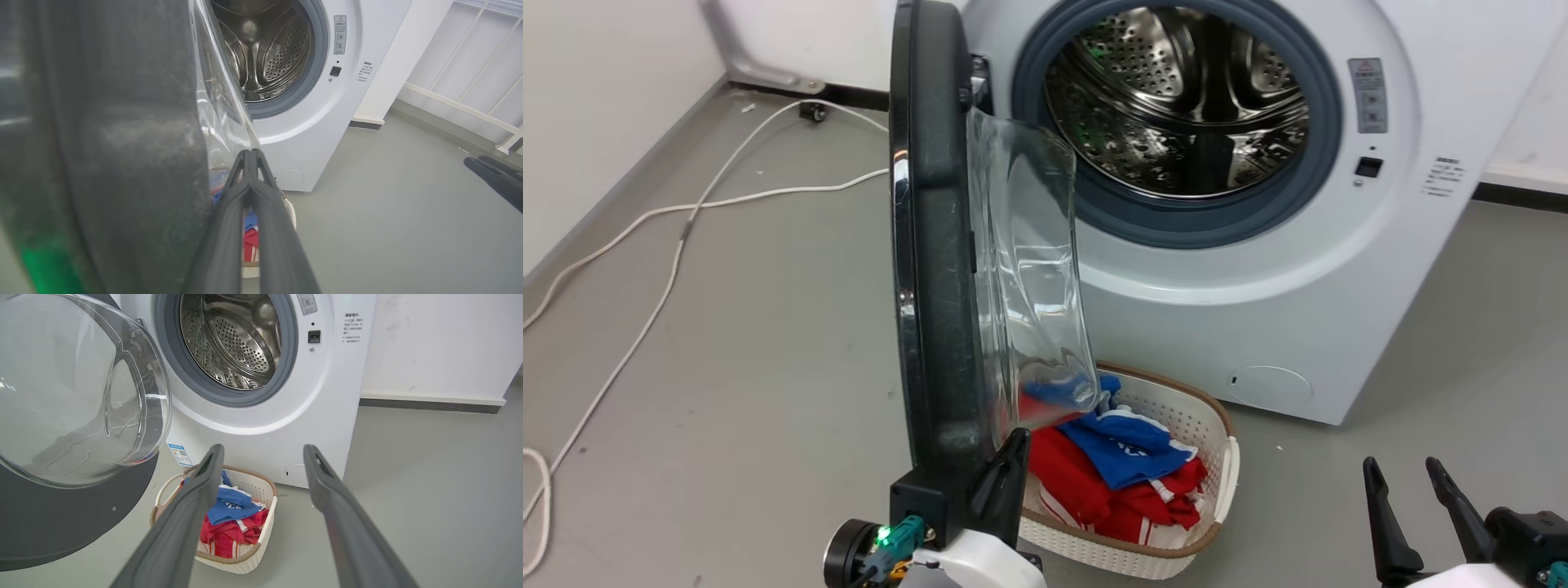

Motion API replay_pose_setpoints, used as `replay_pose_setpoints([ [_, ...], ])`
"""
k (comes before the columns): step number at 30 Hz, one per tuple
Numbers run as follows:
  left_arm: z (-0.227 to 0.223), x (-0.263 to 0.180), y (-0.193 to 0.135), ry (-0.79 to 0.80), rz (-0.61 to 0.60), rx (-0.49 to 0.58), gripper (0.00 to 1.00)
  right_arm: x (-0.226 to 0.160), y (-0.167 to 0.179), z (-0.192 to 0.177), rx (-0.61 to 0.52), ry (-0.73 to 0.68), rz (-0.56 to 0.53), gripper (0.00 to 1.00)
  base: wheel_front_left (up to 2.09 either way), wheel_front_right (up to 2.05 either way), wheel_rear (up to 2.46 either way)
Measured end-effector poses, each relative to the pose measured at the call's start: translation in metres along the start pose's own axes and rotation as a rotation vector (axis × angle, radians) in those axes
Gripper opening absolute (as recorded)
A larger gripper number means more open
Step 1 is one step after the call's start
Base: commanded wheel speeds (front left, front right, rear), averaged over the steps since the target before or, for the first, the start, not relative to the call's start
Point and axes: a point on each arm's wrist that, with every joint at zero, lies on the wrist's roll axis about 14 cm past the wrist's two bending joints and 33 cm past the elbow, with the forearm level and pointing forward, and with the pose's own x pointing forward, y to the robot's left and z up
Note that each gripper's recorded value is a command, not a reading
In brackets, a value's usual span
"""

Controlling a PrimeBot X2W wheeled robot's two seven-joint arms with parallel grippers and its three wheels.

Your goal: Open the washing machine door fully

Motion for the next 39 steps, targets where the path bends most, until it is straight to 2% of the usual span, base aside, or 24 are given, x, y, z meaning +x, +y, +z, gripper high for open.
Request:
replay_pose_setpoints([
  [10, 0.005, -0.018, 0.069, -0.028, 0.219, 0.008, 0.0, 0.018, 0.021, -0.005, 0.0, 0.019, 0.07, 1.0, 0.0, 0.0, 0.0],
  [21, 0.016, -0.041, 0.156, -0.048, 0.447, 0.043, 0.0, 0.024, 0.025, -0.008, 0.001, 0.028, 0.086, 1.0, 0.0, 0.0, 0.0],
  [39, 0.032, -0.038, 0.265, -0.03, 0.659, 0.075, 0.0, 0.039, 0.002, -0.02, -0.002, 0.082, 0.044, 1.0, 0.0, 0.0, 0.0],
])
